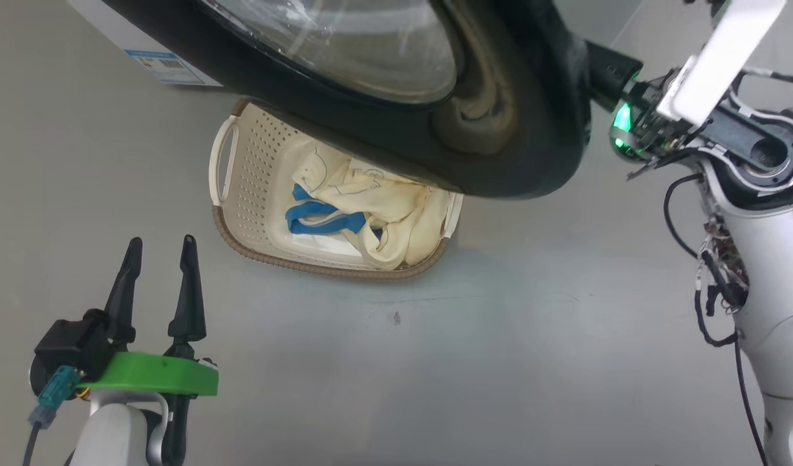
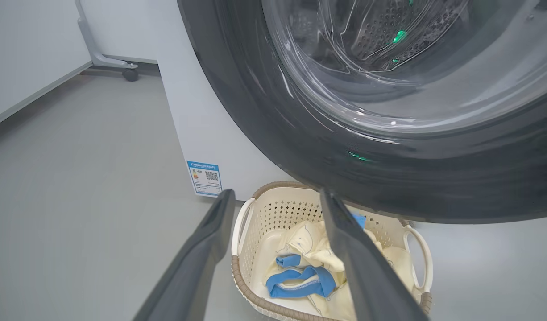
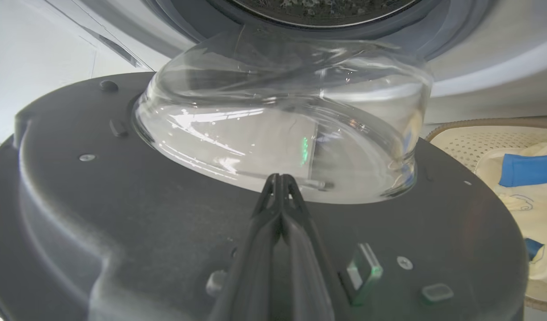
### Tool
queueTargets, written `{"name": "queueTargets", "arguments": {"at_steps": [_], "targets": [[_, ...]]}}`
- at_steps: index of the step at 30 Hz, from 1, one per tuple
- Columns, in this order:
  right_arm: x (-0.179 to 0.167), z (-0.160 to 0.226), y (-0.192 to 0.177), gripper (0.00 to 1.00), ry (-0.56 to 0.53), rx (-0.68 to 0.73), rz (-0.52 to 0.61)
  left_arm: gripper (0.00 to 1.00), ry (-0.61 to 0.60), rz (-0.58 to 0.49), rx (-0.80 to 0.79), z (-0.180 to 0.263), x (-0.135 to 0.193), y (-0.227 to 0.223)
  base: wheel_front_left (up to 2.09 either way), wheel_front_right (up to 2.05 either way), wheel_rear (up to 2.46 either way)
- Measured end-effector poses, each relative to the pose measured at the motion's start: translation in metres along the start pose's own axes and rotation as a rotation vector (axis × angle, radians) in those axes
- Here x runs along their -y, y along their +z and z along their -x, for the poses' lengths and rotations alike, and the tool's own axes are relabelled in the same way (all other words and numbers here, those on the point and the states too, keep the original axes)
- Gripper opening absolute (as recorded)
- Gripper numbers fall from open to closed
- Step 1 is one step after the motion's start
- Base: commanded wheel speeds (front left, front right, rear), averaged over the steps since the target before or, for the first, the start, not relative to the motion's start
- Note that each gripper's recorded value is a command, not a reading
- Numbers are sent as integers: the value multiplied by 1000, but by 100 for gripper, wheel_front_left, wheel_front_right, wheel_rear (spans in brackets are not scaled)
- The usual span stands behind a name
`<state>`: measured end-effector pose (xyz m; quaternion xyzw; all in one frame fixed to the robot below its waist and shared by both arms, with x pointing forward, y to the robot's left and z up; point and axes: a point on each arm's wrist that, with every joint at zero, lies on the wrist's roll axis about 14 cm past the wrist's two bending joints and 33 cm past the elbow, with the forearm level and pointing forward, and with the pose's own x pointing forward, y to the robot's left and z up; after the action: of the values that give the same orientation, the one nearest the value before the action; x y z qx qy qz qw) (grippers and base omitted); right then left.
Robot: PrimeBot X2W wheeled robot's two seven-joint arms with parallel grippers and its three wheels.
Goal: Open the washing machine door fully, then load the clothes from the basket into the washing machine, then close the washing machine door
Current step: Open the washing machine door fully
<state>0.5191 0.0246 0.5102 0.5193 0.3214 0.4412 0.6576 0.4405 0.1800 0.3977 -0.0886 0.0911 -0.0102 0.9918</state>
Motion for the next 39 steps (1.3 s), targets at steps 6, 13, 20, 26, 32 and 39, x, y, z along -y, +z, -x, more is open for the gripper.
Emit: {"name": "queueTargets", "arguments": {"at_steps": [6,13,20,26,32,39], "targets": [[-24,-4,-42,0,49,-91,-34,100,-16,5,29,5,7,12,0,0,0],[-50,-5,-85,0,100,-164,-79,100,-18,20,50,19,10,22,0,0,0],[-69,-4,-128,0,128,-237,-117,100,-20,43,88,33,13,37,0,0,0],[-78,0,-152,0,128,-260,-136,100,-17,60,118,47,13,48,0,0,0],[-86,0,-176,0,128,-284,-142,100,-6,77,157,61,11,60,0,0,0],[-92,-4,-197,0,112,-310,-114,100,16,95,188,78,4,69,0,0,0]]}}
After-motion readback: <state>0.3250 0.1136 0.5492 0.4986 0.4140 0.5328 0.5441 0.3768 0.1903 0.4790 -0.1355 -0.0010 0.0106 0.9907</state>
